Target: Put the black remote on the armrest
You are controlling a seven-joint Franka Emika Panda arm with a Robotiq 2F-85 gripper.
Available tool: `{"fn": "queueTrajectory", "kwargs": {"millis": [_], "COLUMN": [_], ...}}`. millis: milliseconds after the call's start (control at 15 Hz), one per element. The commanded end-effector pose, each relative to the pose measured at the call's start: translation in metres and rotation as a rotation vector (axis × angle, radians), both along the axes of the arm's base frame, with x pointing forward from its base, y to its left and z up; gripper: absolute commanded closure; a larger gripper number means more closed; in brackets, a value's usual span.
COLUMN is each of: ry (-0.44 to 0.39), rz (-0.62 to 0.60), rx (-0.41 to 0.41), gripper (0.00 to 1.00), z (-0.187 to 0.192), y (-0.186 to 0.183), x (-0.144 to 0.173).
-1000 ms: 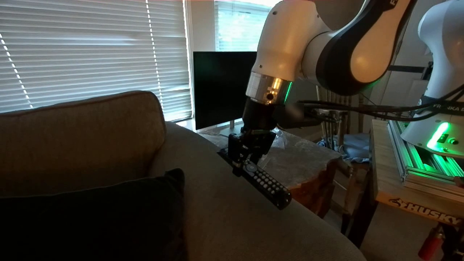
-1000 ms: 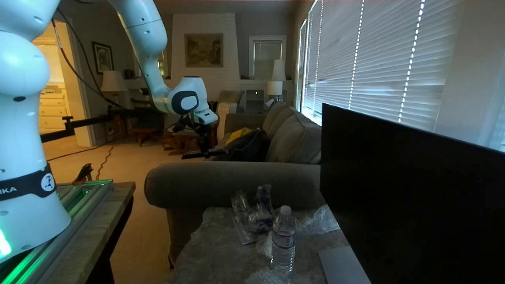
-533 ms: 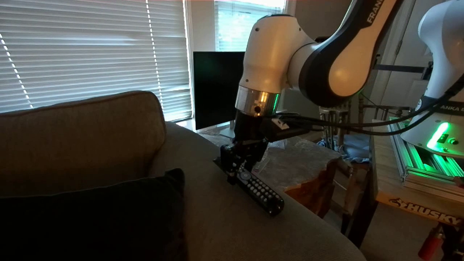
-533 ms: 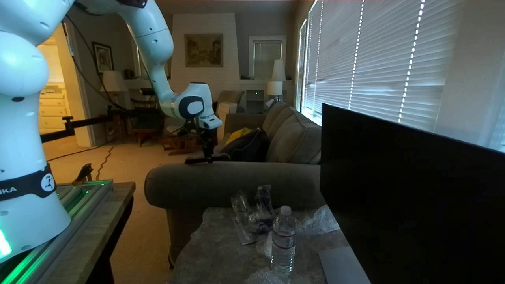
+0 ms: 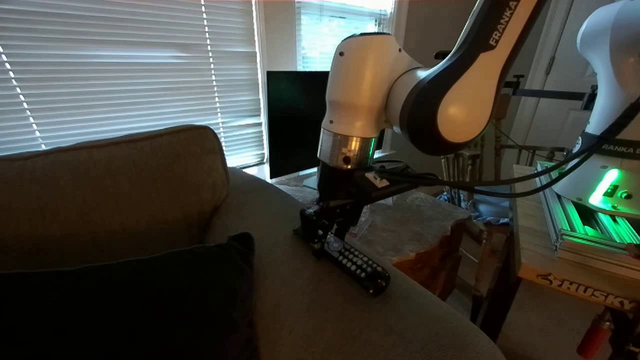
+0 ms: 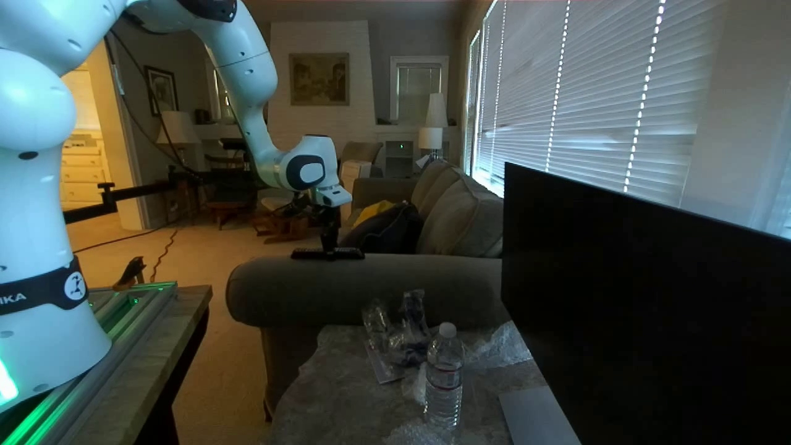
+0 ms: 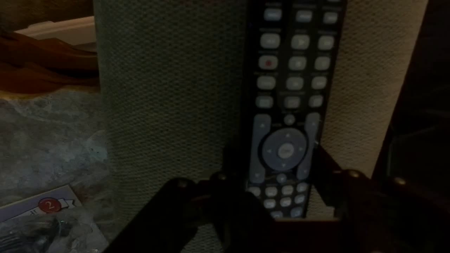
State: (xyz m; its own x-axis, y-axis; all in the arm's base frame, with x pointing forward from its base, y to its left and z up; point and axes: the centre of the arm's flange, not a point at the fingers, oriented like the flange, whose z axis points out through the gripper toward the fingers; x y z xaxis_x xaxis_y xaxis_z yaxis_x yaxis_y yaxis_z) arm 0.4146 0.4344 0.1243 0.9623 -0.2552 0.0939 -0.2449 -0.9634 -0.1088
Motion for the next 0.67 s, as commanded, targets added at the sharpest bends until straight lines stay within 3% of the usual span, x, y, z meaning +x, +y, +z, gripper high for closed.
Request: {"fn": "queueTrajectory", "kwargs": {"millis": [0,133,600], "ry": [0.005,0.006,0.035], "rz": [0.002,0.003,-0.029], "rx": [-0.042,-0.063,-0.088], "gripper": [0.14,0.0,0.0], "z": [0.0,0.007,0.053], "y": [0.008,0.006,-0.002], "x": [0.003,-0.002,-0.027]}}
